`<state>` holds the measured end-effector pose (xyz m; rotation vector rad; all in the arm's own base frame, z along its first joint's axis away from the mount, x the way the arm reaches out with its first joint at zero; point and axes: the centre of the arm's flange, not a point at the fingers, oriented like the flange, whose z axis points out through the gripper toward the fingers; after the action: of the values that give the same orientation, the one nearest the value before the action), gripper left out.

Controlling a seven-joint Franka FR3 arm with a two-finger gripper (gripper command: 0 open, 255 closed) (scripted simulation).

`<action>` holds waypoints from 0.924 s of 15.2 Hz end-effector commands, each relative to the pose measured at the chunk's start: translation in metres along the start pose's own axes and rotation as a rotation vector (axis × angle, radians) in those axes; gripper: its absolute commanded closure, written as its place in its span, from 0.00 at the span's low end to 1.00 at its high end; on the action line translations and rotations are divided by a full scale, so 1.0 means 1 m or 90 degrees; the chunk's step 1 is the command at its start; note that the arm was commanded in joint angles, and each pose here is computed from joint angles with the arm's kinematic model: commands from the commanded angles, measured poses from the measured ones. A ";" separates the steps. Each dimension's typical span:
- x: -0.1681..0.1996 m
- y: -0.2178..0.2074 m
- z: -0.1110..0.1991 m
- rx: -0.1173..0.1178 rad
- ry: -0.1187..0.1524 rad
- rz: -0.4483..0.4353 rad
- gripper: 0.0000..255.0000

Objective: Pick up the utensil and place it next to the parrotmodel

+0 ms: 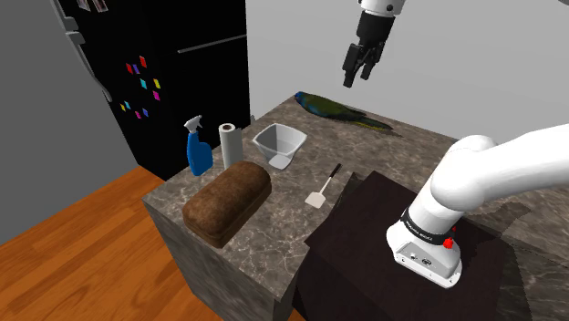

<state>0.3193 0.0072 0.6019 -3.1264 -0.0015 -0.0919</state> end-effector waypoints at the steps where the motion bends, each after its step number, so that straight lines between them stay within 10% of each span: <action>1: 0.000 0.000 0.000 0.000 0.000 0.000 0.00; 14: 0.005 0.004 0.171 -0.027 0.005 0.388 0.00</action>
<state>0.3365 0.0098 0.4426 -3.0292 0.8656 -0.0881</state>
